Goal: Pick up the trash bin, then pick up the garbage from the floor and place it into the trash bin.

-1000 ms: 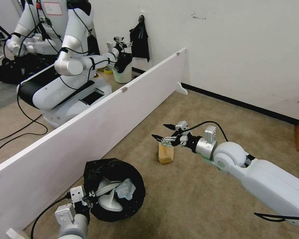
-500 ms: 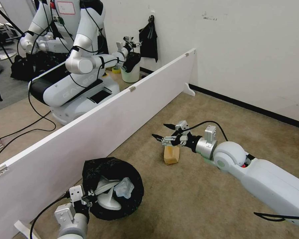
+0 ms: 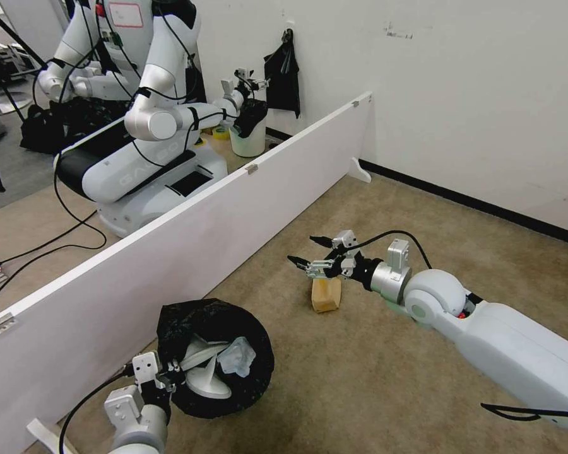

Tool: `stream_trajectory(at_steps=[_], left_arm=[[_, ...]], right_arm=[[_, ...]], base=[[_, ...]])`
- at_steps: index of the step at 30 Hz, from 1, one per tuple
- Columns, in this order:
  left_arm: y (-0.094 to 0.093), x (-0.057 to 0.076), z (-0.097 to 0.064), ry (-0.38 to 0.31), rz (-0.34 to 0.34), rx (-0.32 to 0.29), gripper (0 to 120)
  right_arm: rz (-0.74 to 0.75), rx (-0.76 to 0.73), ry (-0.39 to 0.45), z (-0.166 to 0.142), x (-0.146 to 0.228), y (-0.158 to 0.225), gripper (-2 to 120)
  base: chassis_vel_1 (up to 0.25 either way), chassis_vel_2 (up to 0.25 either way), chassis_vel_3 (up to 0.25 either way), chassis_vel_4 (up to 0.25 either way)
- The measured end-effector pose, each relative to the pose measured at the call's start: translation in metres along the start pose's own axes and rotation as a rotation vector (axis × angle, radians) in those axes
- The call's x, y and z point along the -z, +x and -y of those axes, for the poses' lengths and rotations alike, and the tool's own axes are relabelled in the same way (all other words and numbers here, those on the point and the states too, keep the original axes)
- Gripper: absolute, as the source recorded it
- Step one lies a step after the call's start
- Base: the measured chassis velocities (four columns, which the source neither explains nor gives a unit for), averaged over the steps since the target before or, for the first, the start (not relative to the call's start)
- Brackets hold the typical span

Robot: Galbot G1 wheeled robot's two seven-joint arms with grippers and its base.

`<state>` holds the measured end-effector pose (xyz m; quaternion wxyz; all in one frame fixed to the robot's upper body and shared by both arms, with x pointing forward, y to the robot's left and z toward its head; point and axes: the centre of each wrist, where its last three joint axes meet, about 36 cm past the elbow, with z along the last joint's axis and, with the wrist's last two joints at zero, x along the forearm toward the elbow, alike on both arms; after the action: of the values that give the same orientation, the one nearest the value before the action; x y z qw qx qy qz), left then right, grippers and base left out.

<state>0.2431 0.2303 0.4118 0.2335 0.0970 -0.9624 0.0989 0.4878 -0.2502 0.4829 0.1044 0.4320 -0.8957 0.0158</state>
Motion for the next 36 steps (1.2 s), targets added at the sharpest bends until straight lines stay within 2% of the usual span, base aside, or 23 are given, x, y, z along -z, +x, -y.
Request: stream_trajectory(at_steps=[36], left_arm=[[-0.0013, 0.0031, -0.0018, 0.002, 0.006, 0.005, 0]], right_arm=[[0.006, 0.003, -0.001, 0.0014, 0.0011, -0.0017, 88]], base=[[0.014, 0.018, 0.016, 0.018]])
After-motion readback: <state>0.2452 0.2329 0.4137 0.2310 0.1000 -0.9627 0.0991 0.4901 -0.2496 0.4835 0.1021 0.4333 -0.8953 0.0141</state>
